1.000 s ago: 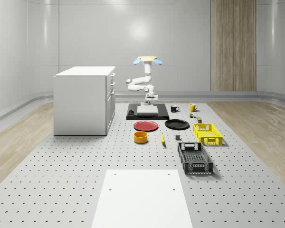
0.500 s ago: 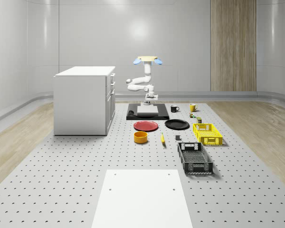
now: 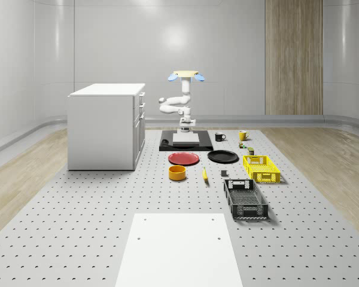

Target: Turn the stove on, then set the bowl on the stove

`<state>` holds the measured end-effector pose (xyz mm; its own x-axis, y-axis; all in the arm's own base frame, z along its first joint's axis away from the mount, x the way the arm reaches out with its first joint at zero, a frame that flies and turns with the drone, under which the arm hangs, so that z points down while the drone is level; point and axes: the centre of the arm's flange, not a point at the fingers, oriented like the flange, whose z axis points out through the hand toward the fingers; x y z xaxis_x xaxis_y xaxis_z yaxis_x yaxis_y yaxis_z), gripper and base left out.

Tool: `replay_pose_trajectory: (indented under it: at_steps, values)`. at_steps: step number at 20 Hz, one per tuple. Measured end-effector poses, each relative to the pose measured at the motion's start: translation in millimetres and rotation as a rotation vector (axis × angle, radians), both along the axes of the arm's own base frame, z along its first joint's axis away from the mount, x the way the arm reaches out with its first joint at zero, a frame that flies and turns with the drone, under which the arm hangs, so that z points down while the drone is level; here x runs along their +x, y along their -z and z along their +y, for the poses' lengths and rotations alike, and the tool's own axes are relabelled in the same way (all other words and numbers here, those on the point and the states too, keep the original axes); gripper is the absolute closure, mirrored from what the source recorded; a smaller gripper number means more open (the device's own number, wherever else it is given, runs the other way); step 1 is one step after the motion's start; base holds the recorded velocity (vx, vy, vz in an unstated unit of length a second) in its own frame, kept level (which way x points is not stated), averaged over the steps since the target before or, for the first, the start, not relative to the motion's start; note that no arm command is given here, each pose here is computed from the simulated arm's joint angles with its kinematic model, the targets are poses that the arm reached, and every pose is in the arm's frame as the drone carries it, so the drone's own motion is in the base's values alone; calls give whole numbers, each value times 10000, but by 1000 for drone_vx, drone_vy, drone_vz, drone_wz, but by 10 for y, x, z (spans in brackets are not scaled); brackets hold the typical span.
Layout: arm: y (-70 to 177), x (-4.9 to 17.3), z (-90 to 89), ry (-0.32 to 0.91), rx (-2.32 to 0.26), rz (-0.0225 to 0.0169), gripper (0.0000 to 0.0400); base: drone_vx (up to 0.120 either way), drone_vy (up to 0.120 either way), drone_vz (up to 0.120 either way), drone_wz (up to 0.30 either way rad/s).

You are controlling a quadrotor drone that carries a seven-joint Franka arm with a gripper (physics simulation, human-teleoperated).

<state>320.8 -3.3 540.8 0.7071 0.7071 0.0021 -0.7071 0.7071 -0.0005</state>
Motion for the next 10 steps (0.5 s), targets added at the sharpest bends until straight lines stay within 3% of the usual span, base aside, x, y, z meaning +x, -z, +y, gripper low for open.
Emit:
replay_pose_trajectory:
  at_steps: [2,10]
  values:
    - [0,0,100,-1,0,0,0,0,0,0,0]
    - [0,0,304,-2,2,2,0,120,0,0,0]
